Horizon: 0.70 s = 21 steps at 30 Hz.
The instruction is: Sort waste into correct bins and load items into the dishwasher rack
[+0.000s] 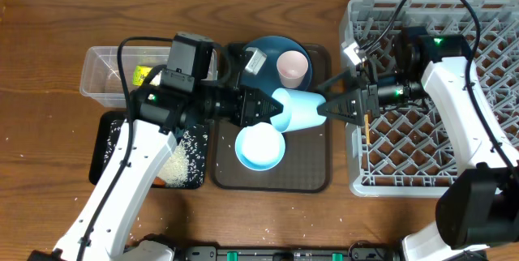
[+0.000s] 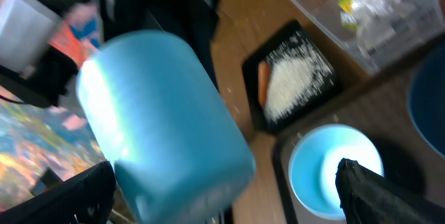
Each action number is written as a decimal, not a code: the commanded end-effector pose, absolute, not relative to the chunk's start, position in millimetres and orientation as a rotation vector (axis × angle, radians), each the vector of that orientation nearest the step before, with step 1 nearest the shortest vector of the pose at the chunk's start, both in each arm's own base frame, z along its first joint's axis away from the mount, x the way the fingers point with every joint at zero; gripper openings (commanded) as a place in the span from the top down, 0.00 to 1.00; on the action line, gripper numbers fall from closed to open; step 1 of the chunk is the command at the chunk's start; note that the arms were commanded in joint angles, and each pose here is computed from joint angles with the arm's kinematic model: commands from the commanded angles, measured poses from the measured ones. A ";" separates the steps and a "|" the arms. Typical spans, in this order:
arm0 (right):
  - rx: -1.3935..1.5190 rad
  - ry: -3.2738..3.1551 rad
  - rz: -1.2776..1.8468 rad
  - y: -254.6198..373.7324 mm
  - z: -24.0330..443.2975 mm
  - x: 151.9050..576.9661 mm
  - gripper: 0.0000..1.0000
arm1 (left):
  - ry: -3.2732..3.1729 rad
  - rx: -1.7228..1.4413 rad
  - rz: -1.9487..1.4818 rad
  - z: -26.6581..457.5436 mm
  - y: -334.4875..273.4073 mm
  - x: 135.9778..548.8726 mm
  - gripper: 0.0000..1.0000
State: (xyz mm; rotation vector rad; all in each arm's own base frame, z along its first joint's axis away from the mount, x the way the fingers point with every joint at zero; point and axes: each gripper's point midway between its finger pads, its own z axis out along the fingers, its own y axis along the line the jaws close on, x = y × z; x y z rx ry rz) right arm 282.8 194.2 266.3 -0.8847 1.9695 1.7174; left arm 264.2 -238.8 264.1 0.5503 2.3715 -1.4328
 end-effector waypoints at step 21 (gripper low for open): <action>-0.939 1.815 1.831 221.5 285.5 269.4 0.37 | 2.270 0.501 -1.565 281.2 -228.1 285.1 0.94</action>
